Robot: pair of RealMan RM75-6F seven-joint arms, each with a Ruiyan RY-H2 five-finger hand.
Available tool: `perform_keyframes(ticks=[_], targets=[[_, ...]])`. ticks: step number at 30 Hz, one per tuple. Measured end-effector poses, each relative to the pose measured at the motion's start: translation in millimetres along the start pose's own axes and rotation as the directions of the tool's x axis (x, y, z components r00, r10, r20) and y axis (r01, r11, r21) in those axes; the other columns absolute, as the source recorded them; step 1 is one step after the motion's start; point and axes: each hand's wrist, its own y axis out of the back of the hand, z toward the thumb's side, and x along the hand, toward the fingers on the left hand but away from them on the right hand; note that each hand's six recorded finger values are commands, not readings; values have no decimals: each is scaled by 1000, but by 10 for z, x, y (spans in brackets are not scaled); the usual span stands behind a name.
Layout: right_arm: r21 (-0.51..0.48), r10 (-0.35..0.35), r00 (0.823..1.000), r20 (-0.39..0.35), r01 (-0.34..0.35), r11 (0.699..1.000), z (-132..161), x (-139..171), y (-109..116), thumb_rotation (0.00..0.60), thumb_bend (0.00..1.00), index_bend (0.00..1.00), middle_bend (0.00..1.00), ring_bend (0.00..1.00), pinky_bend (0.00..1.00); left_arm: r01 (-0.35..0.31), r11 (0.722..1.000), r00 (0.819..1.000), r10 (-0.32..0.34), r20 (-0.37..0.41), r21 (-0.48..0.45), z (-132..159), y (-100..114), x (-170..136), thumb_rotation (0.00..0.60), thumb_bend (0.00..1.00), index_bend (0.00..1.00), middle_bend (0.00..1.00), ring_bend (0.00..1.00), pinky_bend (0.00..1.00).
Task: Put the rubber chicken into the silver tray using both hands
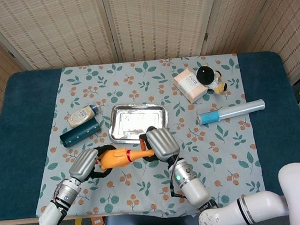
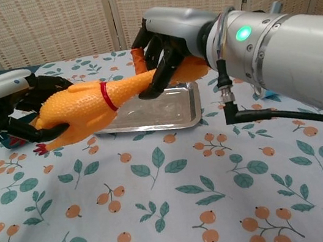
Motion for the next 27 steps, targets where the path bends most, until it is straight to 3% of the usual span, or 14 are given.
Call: perform_keyframes(ticks=[2, 10, 16, 21, 27], targets=[[4, -1, 1000, 0, 1, 1000, -3, 3, 4, 600, 384, 930, 694, 869, 1000, 26, 999, 1000, -26, 6, -46, 3, -22, -7, 600, 397, 0, 0, 0, 56], [8, -10, 1000, 8, 9, 1000, -34, 13, 36, 600, 384, 930, 694, 868, 1000, 121, 969, 992, -109, 68, -214, 48, -35, -61, 600, 312, 0, 0, 0, 35], [19, -11, 1000, 11, 11, 1000, -46, 16, 31, 600, 384, 930, 694, 868, 1000, 188, 959, 979, -166, 117, -211, 84, -52, -123, 600, 321, 0, 0, 0, 30], [20, -13, 1000, 17, 13, 1000, -82, 19, 52, 600, 385, 930, 694, 868, 1000, 150, 975, 985, -132, 112, -164, 27, 37, -106, 600, 318, 0, 0, 0, 8], [22, -25, 999, 33, 24, 999, -199, 42, 144, 600, 384, 930, 694, 868, 1000, 17, 999, 999, -16, 44, -33, -245, 329, -20, 600, 318, 0, 0, 0, 0]])
